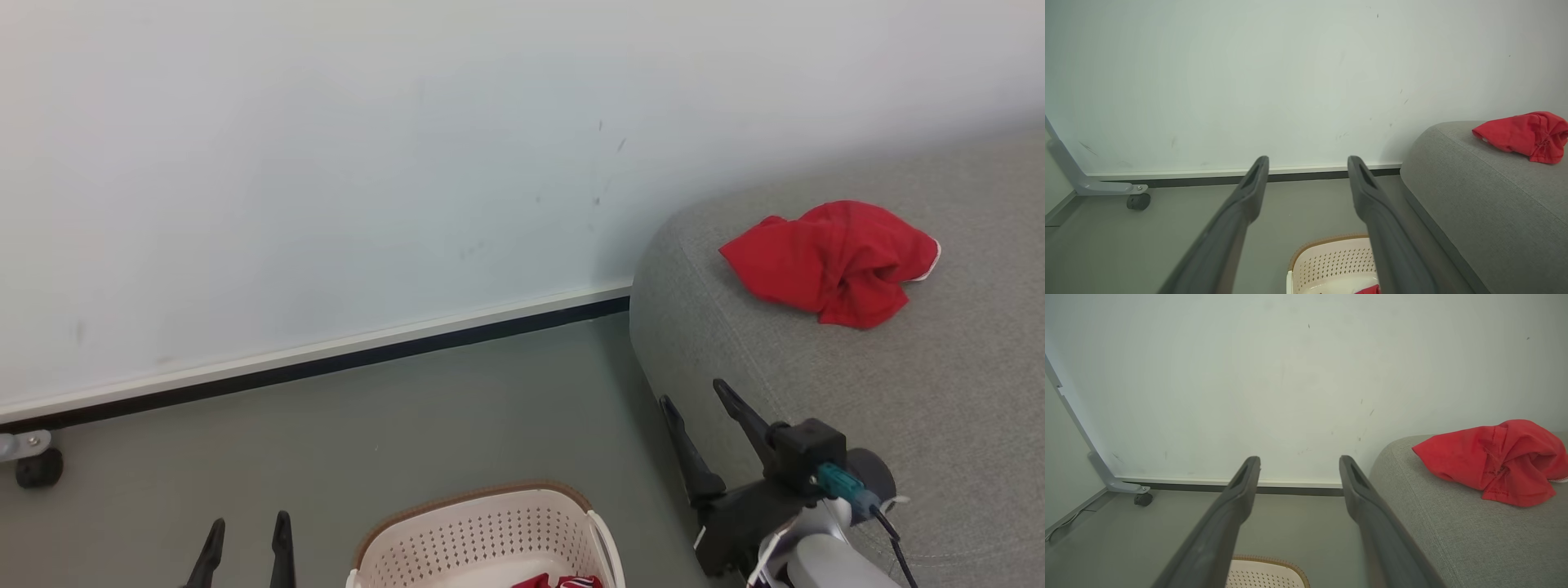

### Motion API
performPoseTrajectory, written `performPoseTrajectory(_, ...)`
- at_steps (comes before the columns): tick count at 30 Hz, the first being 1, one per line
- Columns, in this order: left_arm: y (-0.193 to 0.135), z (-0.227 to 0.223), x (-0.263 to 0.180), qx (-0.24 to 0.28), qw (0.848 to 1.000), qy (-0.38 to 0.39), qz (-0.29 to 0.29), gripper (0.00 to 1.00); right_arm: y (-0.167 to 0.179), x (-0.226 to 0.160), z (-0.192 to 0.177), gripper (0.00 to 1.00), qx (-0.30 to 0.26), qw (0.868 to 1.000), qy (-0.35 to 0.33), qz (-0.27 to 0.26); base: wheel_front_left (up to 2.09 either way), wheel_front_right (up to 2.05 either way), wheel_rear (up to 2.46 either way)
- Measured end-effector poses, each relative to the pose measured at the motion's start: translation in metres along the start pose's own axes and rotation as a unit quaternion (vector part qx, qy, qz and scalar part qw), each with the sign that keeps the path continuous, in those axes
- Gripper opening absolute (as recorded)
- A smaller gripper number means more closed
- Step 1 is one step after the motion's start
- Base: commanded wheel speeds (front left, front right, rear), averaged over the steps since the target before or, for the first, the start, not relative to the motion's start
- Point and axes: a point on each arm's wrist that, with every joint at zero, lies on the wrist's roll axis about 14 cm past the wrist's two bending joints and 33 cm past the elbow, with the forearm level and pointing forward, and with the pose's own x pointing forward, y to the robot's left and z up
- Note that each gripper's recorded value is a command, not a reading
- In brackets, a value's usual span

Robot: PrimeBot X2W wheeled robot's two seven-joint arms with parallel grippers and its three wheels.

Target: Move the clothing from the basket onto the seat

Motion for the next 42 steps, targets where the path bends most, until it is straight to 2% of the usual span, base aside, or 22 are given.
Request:
performPoseTrajectory(7,0.002,0.006,-0.014,-0.005,1.000,-0.014,0.009,1.00,-0.003,-0.025,0.003,1.00,0.005,1.000,-0.018,-0.018,0.00,0.00,0.00)
performPoseTrajectory(18,0.016,0.014,-0.021,0.008,0.999,-0.024,0.027,1.00,-0.011,-0.044,0.005,1.00,0.023,0.998,-0.031,-0.044,0.00,0.00,0.00)
performPoseTrajectory(29,0.018,0.021,-0.018,0.006,0.999,-0.036,0.032,1.00,-0.017,-0.044,0.021,1.00,0.019,0.997,-0.058,-0.055,0.00,0.00,0.00)
performPoseTrajectory(42,0.022,0.024,-0.017,0.007,0.998,-0.042,0.038,1.00,-0.020,-0.042,0.023,1.00,0.015,0.996,-0.063,-0.060,0.00,0.00,0.00)
